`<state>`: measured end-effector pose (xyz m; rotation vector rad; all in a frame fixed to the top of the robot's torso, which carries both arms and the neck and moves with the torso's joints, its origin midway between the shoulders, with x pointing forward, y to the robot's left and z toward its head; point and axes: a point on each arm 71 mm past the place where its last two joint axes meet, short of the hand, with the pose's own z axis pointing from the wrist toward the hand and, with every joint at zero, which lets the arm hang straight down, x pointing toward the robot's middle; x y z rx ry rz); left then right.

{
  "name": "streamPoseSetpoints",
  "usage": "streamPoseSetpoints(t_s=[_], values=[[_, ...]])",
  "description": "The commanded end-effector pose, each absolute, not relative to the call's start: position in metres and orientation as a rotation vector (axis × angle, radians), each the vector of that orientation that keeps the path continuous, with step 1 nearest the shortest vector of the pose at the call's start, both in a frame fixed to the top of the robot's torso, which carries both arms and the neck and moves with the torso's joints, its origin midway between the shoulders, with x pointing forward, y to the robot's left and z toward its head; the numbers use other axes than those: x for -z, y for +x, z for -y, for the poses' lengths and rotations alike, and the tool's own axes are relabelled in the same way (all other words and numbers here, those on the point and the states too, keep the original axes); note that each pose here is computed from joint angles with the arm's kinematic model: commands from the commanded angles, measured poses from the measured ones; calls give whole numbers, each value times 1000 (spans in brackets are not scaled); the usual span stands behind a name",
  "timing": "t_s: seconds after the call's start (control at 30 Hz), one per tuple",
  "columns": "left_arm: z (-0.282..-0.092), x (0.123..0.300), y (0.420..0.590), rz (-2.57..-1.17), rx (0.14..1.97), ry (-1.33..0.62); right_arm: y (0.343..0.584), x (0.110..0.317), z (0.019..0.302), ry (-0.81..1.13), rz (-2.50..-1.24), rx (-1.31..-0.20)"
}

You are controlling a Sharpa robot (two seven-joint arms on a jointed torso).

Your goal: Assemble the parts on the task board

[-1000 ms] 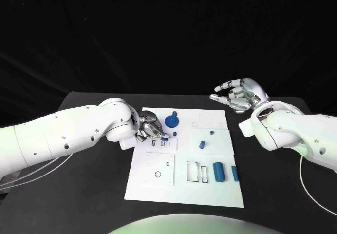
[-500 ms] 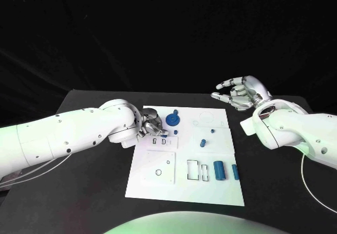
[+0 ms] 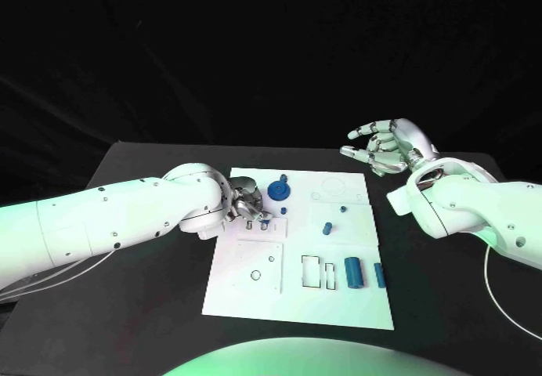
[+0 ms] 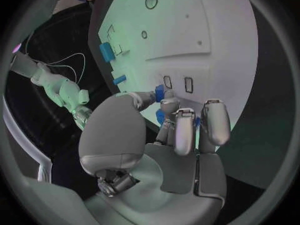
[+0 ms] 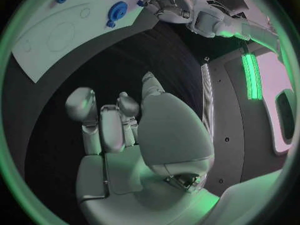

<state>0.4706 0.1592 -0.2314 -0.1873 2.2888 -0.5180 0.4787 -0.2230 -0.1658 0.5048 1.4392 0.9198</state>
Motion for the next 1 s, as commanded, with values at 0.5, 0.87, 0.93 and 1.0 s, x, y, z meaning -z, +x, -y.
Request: streamPoseSetpoints(t_s=[0.5, 0.87, 0.93, 1.0], values=[[-156, 236, 468, -2332, 479, -91, 481, 164, 223, 560, -1390, -996], [-157, 238, 466, -2351, 458, -52, 482, 164, 223, 575, -1381, -1002], [-157, 238, 466, -2351, 455, -50, 482, 164, 223, 576, -1381, -1002], [-158, 238, 466, -2349, 452, -48, 482, 164, 223, 576, -1380, -1003]])
